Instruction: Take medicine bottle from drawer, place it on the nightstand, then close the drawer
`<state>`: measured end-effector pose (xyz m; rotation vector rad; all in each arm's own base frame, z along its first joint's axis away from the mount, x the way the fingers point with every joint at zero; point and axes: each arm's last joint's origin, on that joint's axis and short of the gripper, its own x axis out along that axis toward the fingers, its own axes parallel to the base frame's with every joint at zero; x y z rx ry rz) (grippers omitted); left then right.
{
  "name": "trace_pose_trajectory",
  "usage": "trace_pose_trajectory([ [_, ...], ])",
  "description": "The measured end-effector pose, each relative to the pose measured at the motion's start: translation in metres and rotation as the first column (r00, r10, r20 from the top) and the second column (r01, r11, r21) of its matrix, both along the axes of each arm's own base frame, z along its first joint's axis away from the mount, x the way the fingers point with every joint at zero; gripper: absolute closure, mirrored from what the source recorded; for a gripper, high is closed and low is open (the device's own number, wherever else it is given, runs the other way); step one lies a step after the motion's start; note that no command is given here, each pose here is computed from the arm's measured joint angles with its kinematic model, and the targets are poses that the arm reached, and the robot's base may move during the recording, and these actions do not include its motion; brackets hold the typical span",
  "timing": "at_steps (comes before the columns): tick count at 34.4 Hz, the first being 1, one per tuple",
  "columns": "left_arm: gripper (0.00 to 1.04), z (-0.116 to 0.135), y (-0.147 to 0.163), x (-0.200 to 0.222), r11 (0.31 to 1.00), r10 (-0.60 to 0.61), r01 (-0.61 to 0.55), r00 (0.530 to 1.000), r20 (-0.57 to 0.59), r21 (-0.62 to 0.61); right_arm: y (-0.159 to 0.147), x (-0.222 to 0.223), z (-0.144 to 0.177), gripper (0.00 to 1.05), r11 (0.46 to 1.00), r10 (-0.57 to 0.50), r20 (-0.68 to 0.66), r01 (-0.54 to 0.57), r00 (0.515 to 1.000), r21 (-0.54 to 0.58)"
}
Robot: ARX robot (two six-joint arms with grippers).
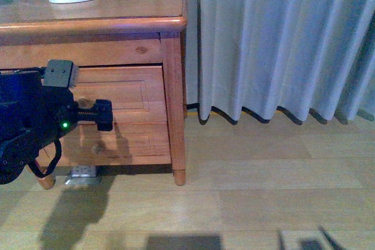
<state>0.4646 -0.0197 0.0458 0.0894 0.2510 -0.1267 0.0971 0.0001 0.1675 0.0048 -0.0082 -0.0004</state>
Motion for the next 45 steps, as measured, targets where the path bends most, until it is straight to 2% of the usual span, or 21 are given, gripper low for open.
trace_pose_trajectory([
  [19, 0.08, -0.007, 0.007, 0.02, 0.999, 0.026, -0.026, 1.0, 0.007, 0.019, 0.0, 0.0, 0.0, 0.07, 1.0, 0.0, 0.0, 0.0, 1.0, 0.0],
  [26, 0.34, -0.006, 0.01, 0.023, 0.999, 0.04, -0.041, 0.999, 0.018, 0.025, 0.0, 0.0, 0.0, 0.07, 1.0, 0.0, 0.0, 0.0, 1.0, 0.0],
  [33, 0.75, -0.006, 0.015, 0.024, 0.998, 0.047, -0.048, 0.999, 0.022, 0.038, 0.0, 0.0, 0.0, 0.07, 1.0, 0.0, 0.0, 0.0, 1.0, 0.0],
  [36, 0.8, -0.006, 0.015, 0.024, 0.998, 0.046, -0.047, 0.999, 0.021, 0.044, 0.0, 0.0, 0.0, 0.07, 1.0, 0.0, 0.0, 0.0, 1.0, 0.0],
  [45, 0.81, -0.007, 0.015, 0.022, 0.998, 0.045, -0.046, 0.999, 0.018, 0.047, 0.0, 0.0, 0.0, 0.07, 1.0, 0.0, 0.0, 0.0, 1.0, 0.0],
])
